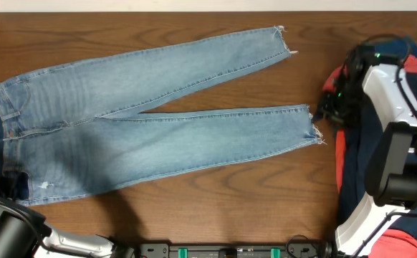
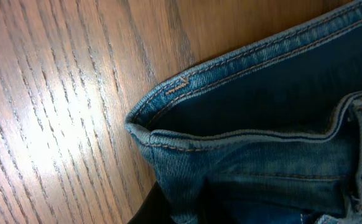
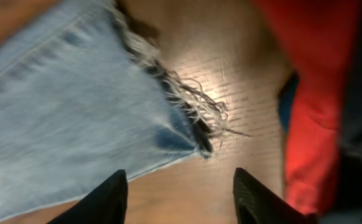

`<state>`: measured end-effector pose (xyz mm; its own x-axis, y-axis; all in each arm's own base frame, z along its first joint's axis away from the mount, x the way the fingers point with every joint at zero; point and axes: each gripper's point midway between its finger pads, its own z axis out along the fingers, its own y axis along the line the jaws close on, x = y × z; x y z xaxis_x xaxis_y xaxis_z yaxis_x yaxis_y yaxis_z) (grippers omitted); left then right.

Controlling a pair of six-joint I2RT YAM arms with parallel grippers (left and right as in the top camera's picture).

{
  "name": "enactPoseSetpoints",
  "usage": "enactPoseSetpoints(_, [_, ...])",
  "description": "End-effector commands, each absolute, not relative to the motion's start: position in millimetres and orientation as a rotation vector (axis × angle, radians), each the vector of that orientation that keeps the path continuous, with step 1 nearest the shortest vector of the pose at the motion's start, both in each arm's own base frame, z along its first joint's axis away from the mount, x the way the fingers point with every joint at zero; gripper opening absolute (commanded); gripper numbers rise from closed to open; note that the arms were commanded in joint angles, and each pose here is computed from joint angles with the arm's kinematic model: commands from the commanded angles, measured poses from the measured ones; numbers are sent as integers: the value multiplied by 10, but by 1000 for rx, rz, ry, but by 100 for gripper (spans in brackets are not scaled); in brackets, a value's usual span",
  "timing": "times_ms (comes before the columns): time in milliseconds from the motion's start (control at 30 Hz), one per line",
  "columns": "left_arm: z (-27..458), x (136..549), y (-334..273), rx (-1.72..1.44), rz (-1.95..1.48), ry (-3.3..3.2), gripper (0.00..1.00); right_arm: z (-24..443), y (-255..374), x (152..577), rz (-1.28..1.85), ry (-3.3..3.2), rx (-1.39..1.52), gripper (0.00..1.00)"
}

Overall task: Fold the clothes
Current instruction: 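Grasp the lower leg hem with the right gripper and lift it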

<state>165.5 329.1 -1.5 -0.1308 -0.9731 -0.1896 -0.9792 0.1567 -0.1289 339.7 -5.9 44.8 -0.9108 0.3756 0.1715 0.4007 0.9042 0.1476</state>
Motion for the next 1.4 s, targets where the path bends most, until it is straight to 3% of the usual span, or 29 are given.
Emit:
enactPoseSetpoints(0, [0, 1602, 3222, -1914, 31, 2217, 6, 233, 109, 3283, -388, -2881, -617, 49])
enactPoseSetpoints(167, [12, 1593, 3168, -1932, 7, 2219, 6, 48, 324, 3318, -599, -2891, -604, 45])
enactPoseSetpoints(233, [17, 1631, 3144, -1924, -29, 2215, 6, 3, 326, 3285, -594, -2884, -617, 38])
enactPoseSetpoints(400, [79, 1669, 3124, -1911, -57, 2200, 6, 1, 306, 3362, -606, -2917, -617, 1])
enactPoseSetpoints(600, [396, 1564, 3125, -1965, 32, 2133, 6, 352, 199, 3504, -618, -2997, -632, 1])
enactPoseSetpoints(867, [1113, 1345, 2987, -1988, 187, 1989, 6, 1416, -172, 3615, -417, -3298, -683, 1])
enactPoseSetpoints(1367, [2240, 801, 2621, -1920, 529, 1721, 6, 3040, -304, 3311, -319, -3612, -789, 1])
